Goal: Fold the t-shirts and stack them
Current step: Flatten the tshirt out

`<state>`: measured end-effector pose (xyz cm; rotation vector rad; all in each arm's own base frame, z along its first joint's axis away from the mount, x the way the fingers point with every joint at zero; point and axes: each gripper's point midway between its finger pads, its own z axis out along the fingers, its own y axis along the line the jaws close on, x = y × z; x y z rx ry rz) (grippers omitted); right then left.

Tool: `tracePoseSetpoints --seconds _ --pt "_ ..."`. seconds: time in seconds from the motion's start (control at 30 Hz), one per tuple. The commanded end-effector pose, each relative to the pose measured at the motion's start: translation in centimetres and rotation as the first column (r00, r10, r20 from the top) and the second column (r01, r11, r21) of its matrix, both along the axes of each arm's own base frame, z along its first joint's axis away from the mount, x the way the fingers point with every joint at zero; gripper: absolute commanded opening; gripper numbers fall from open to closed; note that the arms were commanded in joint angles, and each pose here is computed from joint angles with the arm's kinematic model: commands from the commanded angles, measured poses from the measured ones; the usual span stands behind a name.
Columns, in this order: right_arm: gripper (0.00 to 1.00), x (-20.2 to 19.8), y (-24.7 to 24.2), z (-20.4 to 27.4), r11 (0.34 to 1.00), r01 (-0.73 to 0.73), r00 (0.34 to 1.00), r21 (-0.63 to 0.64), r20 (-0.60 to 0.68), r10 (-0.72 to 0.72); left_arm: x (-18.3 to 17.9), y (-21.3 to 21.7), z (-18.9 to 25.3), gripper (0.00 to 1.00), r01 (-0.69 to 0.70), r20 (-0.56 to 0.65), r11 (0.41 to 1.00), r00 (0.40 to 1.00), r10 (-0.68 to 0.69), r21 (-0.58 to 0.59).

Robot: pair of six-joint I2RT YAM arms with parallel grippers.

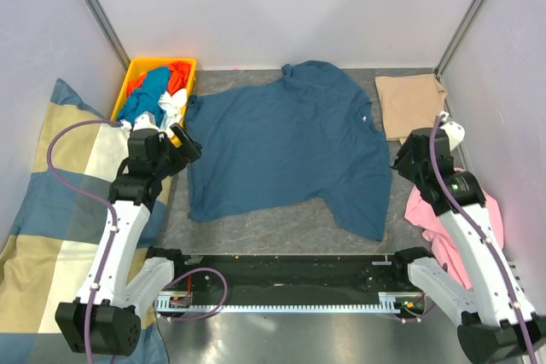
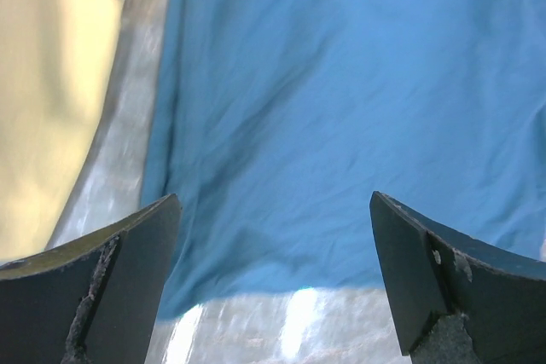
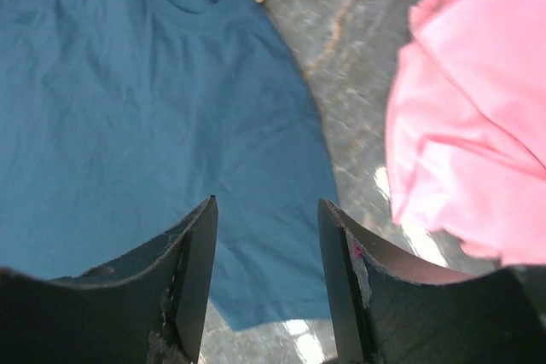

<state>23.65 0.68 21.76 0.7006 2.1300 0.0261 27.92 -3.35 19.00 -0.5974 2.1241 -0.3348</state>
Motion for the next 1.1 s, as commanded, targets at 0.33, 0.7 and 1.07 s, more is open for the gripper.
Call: tracePoseSetpoints --seconds 0.33,0.7,1.07 --pt "0.64 13.0 9.9 -4.4 0.916 -0.402 0.915 0.017 -0.045 0.402 7.3 -13.4 -3.0 1.0 0.378 0.058 0.926 0.924 -0.378 0.007" --pt "0.65 16.5 15.3 -12.5 0.854 -0.519 0.836 0.04 -0.187 0.516 6.1 -16.7 -9.9 1.0 0.431 -0.099 0.902 0.897 -0.43 -0.009" --pt "0.73 14.7 11.2 -19.7 0.885 -0.449 0.806 -0.122 -0.482 0.342 5.2 -14.9 -11.3 1.0 0.396 -0.14 0.918 0.911 -0.388 0.032"
